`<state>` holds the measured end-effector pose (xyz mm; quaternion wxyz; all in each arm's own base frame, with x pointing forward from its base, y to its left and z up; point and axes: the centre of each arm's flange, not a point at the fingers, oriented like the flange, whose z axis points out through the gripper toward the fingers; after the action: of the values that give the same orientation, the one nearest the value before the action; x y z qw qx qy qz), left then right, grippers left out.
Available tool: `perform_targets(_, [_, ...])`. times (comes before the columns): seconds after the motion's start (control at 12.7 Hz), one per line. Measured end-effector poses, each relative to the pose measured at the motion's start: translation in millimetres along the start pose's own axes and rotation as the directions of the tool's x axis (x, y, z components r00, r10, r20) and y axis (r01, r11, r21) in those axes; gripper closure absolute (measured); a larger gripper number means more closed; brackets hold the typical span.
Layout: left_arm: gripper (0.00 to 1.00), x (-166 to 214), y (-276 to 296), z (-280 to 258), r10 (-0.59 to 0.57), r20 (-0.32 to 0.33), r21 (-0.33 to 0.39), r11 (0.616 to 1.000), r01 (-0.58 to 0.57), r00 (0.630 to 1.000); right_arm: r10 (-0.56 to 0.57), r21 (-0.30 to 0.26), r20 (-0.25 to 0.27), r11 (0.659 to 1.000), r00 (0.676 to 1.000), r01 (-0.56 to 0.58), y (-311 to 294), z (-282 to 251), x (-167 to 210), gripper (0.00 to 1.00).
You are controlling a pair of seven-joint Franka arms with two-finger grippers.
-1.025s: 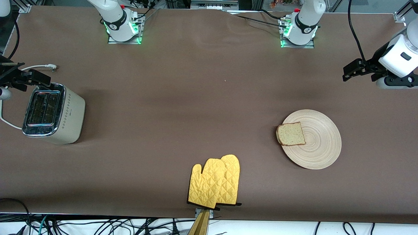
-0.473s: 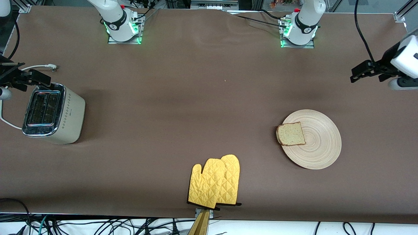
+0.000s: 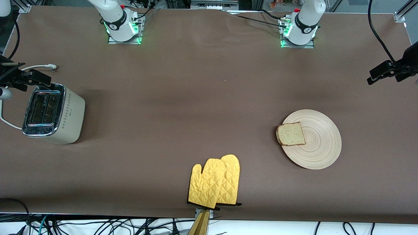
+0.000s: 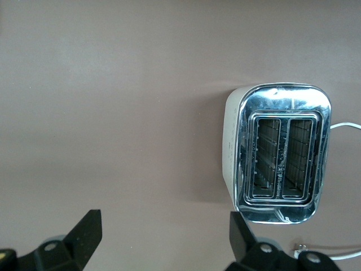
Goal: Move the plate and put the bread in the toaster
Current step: 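Move the left gripper down to the wooden plate's rim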
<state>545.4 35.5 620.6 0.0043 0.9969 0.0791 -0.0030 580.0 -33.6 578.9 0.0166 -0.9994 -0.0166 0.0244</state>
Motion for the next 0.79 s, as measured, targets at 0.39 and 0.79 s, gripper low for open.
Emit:
perform_targets(0.39, [0.0,9,-7,39,-0.016,0.063,0.008,1.0,0.015,0.998,-0.001,0.0,0.0,1.0,1.0,0.001,-1,0,0,0.0])
perform_targets(0.79, [0.0,54,-33,119,-0.039,0.093,-0.059,0.997,0.044,0.995,-0.002,0.0,0.0,1.0,1.0,0.002,-1,0,0,0.0])
